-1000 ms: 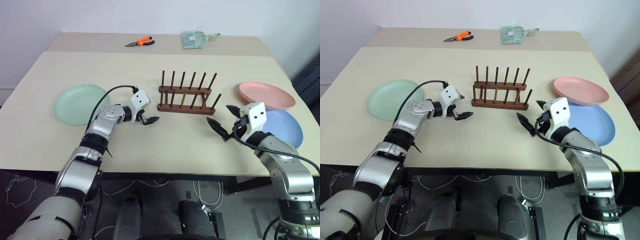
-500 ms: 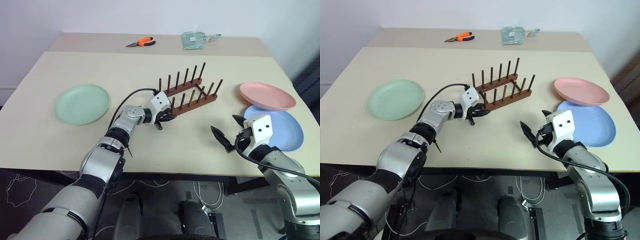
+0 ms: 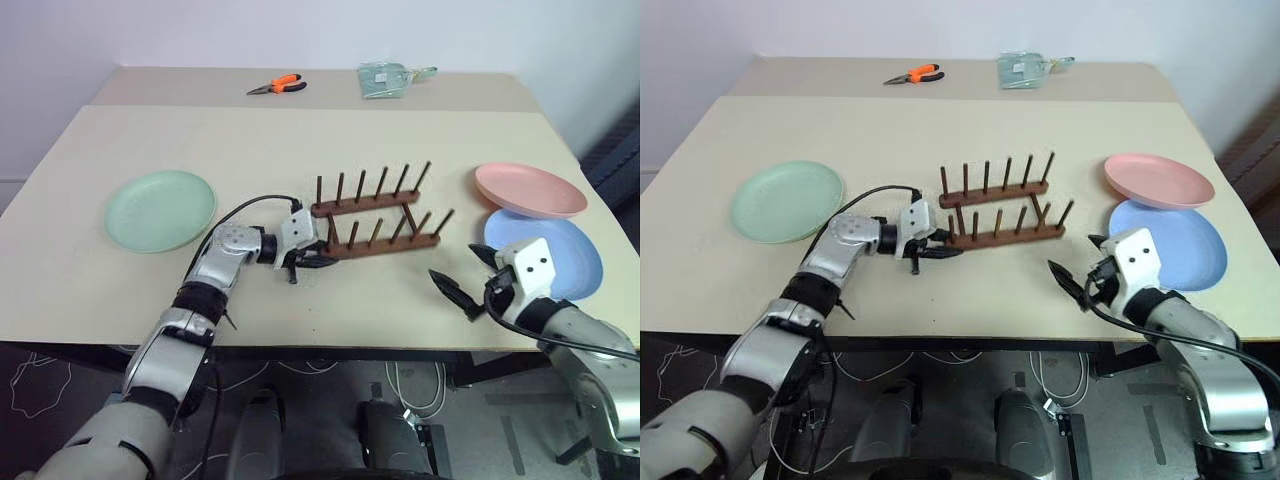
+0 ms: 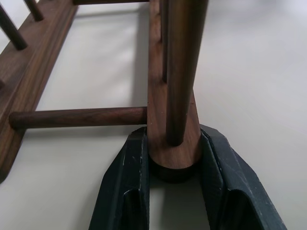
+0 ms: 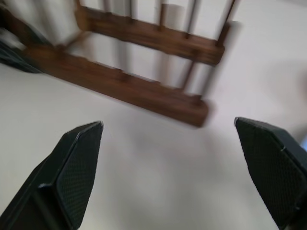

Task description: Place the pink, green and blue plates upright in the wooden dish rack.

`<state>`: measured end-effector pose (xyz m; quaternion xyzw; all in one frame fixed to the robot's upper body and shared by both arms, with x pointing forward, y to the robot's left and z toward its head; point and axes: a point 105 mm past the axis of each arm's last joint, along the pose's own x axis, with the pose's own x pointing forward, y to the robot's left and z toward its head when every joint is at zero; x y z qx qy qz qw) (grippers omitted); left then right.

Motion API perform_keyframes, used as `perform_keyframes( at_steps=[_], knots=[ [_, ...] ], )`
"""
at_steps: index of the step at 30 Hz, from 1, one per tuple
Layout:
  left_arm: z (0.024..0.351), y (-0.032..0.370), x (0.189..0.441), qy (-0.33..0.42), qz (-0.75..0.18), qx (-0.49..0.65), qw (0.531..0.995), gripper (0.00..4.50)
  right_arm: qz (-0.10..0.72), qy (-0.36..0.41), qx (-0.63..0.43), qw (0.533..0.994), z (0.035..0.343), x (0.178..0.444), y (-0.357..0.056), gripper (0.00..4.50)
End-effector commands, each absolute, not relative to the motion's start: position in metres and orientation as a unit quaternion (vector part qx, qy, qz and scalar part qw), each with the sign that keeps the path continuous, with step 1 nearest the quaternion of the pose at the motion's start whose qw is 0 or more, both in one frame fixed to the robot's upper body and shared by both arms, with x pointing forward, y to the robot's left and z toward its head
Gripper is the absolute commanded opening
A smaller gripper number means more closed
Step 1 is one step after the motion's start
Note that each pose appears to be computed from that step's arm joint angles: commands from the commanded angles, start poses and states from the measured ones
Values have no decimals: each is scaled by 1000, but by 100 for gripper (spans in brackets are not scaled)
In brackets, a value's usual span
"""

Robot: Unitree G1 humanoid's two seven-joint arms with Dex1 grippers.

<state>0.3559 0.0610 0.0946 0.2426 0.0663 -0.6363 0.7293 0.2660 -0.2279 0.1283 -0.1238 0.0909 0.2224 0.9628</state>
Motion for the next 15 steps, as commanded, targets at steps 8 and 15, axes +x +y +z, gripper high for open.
perform_keyframes(
  at_steps=[8, 15],
  knots=[
    [95, 95, 351, 125, -594, 252, 753, 367, 219, 100, -134, 961, 127, 259, -238, 360],
    [89, 131, 317, 172, -578, 219, 767, 181, 237, 131, -152, 951, 102, 258, -224, 0]
  ],
)
